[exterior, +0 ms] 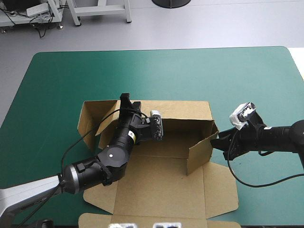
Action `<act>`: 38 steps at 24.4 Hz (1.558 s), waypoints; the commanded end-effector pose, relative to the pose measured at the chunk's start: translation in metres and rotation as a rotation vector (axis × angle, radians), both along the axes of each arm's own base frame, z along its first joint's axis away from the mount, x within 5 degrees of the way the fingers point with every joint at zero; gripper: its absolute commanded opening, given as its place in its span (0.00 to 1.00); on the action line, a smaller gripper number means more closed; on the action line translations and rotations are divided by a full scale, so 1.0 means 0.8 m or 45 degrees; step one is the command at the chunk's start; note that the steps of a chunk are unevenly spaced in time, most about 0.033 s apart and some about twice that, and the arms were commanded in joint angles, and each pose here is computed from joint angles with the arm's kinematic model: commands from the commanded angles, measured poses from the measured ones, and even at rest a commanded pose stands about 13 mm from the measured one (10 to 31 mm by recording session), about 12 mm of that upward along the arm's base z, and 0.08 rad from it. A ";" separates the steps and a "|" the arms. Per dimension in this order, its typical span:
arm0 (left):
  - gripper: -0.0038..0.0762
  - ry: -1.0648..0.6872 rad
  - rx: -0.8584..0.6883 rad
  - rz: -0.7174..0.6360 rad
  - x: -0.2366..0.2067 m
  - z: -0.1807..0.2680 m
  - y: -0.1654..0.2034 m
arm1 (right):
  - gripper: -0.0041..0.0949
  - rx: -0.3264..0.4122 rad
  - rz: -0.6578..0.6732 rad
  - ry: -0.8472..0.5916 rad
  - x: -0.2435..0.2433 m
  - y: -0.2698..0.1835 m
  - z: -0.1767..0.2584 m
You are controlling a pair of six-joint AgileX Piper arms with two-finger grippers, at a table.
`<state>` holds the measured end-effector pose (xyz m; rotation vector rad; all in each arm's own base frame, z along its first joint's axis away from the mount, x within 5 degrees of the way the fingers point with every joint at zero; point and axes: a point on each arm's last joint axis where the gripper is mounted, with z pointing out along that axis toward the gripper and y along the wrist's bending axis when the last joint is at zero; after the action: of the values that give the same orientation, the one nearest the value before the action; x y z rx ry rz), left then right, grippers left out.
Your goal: Fold the box
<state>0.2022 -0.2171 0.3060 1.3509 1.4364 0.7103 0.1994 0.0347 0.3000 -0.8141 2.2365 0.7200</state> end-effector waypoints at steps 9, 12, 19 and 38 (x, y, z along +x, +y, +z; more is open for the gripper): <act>0.03 -0.110 -0.022 -0.048 -0.003 0.027 0.000 | 0.52 0.131 -0.004 -0.024 -0.009 0.010 -0.016; 0.03 -0.109 -0.023 -0.053 -0.003 0.027 -0.001 | 0.58 0.103 -0.016 -0.079 -0.006 0.015 -0.022; 0.03 -0.104 0.029 -0.064 -0.001 0.020 -0.004 | 0.58 0.103 -0.132 -0.296 0.012 0.030 -0.017; 0.03 -0.109 0.048 -0.130 -0.002 0.020 -0.010 | 0.04 0.062 -0.305 -0.461 0.028 0.022 -0.010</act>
<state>0.2036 -0.2239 0.3013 1.4361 1.3585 0.7370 0.2197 0.0521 0.2766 -0.6369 2.0016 0.4705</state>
